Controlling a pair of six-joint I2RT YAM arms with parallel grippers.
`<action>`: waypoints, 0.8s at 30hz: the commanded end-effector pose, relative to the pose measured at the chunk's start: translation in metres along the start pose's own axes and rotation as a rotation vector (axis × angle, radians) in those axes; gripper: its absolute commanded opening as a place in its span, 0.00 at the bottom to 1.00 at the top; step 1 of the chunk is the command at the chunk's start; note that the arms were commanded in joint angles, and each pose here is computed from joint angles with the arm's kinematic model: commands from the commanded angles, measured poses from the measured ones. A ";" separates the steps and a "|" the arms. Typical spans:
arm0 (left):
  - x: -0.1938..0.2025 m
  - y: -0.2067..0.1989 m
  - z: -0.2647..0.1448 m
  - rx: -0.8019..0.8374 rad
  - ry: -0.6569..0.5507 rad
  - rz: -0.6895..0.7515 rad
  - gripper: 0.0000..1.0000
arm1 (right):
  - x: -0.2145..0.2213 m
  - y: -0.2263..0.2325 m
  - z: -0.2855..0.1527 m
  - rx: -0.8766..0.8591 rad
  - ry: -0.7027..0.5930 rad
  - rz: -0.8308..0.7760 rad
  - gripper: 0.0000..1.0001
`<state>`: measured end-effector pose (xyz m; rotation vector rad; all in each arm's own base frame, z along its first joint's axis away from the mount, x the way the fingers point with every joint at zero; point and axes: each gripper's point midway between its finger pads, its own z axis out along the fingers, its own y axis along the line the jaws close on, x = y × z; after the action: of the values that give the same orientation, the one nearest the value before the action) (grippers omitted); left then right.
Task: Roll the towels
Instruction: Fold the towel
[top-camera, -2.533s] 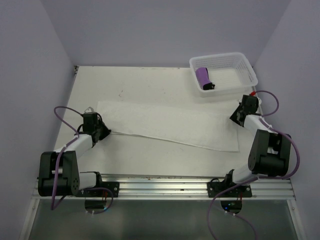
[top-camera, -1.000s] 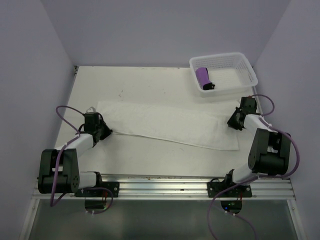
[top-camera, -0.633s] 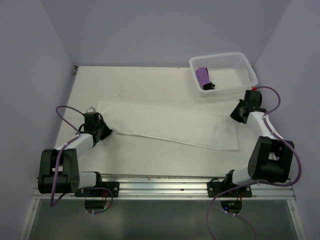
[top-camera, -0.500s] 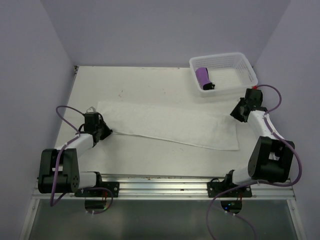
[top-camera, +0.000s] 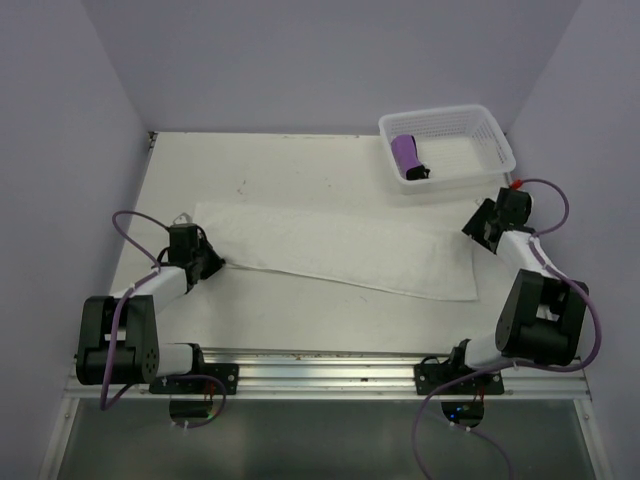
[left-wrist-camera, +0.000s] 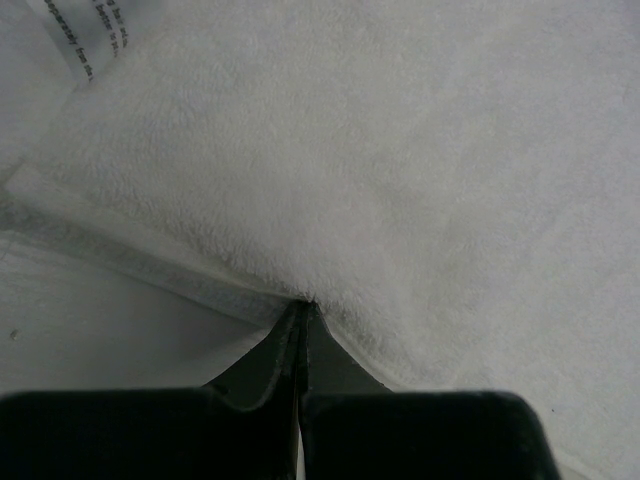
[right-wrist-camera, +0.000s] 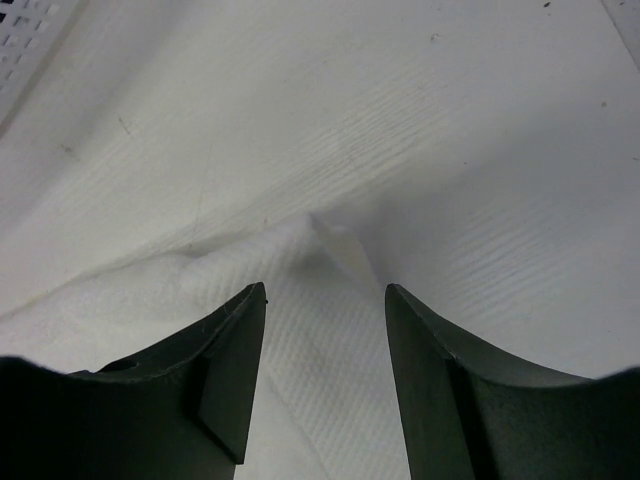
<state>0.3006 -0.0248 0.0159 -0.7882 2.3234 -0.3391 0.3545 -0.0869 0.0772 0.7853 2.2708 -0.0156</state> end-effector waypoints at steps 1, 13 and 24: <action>-0.007 -0.008 0.002 0.024 -0.013 0.029 0.00 | -0.029 -0.007 0.010 -0.049 -0.100 0.093 0.55; -0.003 -0.007 0.005 0.025 0.005 0.034 0.00 | -0.022 0.011 0.036 -0.280 -0.134 0.204 0.57; -0.001 -0.006 0.007 0.021 0.009 0.036 0.00 | -0.017 0.007 0.020 -0.264 -0.141 0.224 0.58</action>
<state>0.3053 -0.0277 0.0156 -0.7750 2.3230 -0.3606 0.3772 -0.0958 0.0496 0.8937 2.0601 0.3006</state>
